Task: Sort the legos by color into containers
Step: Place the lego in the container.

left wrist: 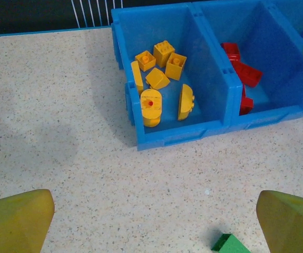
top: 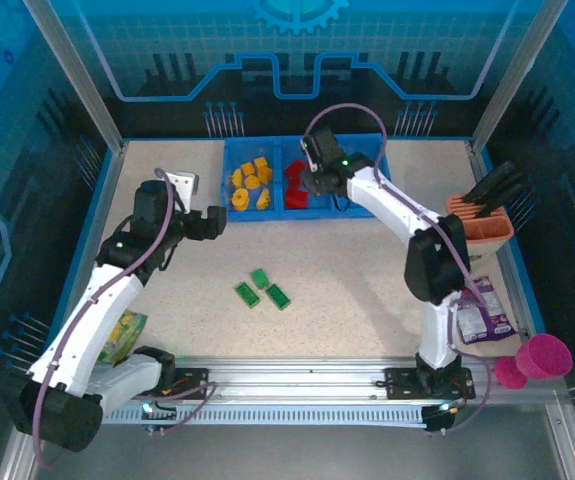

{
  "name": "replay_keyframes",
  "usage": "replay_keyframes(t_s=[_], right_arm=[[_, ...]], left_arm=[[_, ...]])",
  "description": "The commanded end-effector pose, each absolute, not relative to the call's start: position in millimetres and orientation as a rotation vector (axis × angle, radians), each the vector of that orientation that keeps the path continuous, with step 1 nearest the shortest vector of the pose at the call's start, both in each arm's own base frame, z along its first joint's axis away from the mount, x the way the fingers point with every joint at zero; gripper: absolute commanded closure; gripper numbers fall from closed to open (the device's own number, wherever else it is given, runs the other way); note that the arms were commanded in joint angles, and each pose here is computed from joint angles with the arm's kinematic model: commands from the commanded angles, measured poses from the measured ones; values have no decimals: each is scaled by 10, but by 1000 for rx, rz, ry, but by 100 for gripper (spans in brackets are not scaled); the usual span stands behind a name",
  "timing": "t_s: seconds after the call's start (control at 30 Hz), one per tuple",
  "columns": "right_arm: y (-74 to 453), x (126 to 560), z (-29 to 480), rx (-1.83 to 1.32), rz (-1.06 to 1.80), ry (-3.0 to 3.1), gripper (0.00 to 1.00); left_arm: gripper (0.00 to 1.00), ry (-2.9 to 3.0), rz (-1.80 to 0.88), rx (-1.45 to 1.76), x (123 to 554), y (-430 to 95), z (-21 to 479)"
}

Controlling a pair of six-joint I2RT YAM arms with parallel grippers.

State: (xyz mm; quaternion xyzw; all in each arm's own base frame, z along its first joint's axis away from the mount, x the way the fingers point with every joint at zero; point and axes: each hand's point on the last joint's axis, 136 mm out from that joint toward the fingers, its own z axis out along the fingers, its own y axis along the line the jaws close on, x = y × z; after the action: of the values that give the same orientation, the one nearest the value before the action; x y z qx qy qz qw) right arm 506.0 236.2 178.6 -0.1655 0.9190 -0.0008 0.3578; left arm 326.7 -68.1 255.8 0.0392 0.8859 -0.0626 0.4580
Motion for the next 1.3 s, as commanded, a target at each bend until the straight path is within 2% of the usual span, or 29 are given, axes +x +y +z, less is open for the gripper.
replay_keyframes(t_s=[0.0, 0.13, 0.33, 0.8, 0.93, 1.1, 1.17, 1.27], right_arm=[[2460, 5391, 1686, -496, 16, 2355, 69], [2516, 5693, 1587, -494, 22, 2361, 69], [2560, 5916, 1379, -476, 81, 2376, 66], [2529, 5916, 1212, -494, 106, 2408, 54], [2517, 5889, 1234, -503, 99, 2408, 55], [2591, 5638, 1749, -543, 139, 2343, 55], [2663, 5364, 1973, -580, 152, 2327, 53], [2802, 4851, 2033, -633, 173, 2352, 49]], left_arm=[[1, 2145, -117, 97, 3315, -621, 2670], [1, 2153, -124, 97, 3308, -629, 2633], [1, 2152, -125, 101, 3312, -634, 2623], [1, 2157, -141, 98, 3317, -654, 2618], [1, 2158, -148, 103, 3316, -666, 2617], [1, 2159, -140, 106, 3316, -658, 2627], [1, 2153, -128, 105, 3314, -641, 2642], [1, 2142, -125, 103, 3301, -629, 2654]])
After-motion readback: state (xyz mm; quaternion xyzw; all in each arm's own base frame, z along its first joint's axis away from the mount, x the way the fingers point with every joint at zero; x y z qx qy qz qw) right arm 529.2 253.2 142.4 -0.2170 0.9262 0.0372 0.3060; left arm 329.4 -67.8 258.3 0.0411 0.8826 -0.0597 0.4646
